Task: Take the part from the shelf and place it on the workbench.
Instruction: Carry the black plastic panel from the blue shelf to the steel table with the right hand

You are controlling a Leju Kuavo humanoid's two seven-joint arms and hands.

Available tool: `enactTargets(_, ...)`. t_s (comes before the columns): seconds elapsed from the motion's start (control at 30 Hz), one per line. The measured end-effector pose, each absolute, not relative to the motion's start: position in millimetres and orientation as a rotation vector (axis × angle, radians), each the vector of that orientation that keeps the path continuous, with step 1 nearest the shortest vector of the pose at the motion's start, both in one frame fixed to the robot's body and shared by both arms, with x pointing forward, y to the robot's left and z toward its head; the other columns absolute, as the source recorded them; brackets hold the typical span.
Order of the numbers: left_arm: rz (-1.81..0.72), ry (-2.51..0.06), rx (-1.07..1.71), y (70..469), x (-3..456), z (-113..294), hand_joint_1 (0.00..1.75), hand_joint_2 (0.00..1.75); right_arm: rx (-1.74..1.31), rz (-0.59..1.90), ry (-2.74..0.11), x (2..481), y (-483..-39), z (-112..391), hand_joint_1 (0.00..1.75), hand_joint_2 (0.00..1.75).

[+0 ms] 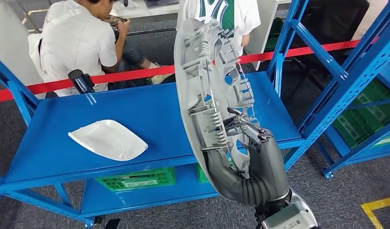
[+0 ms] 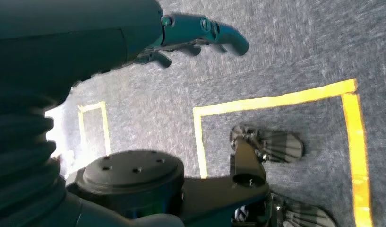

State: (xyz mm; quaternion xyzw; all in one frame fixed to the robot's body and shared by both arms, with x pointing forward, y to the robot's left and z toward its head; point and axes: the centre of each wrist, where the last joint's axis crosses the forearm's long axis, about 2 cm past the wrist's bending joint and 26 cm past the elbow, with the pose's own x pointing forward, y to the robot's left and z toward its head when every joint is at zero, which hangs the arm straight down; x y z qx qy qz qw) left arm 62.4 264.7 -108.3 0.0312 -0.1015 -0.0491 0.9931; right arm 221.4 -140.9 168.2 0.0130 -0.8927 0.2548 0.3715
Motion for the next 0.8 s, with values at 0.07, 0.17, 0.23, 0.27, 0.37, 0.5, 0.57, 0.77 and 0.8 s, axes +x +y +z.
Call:
enactTargets(0.07,-0.098,-0.201,0.062,264.4,62.6,-108.3,0.00,1.75,0.033,0.662,-2.286,221.9,-139.9,168.6,1.75,1.75)
enactTargets(0.17,-0.095,-0.198,0.062,264.2,63.7,-108.1,0.00,1.75,0.030,0.679,-2.280,223.5,-138.9,170.0,1.75,1.75)
enactTargets(0.23,-0.089,-0.195,0.064,264.8,63.7,-108.1,0.00,1.75,0.031,0.692,-2.276,225.1,-138.4,170.7,1.75,1.75)
enactTargets(0.27,-0.086,-0.193,0.064,264.9,63.4,-108.2,0.00,1.75,0.033,0.699,-2.274,225.9,-138.1,170.6,1.75,1.75)
enactTargets(0.37,-0.075,-0.193,0.063,265.1,62.5,-108.3,0.00,1.75,0.040,0.715,-2.268,228.1,-137.0,169.6,1.75,1.75)
enactTargets(0.5,-0.064,-0.198,0.062,264.7,60.9,-108.6,0.00,1.75,0.043,0.724,-2.274,230.5,-135.1,171.0,1.75,1.75)
enactTargets(0.57,-0.063,-0.196,0.062,264.8,59.6,-108.8,0.00,1.75,0.047,0.727,-2.277,230.5,-133.9,171.6,1.75,1.75)
enactTargets(0.77,-0.074,-0.186,0.065,266.2,56.3,-109.3,0.00,1.75,0.047,0.719,-2.279,229.6,-131.6,172.3,1.75,1.75)
enactTargets(0.8,-0.077,-0.186,0.065,266.4,56.5,-109.3,0.00,1.75,0.044,0.716,-2.275,228.8,-131.6,171.5,1.75,1.75)
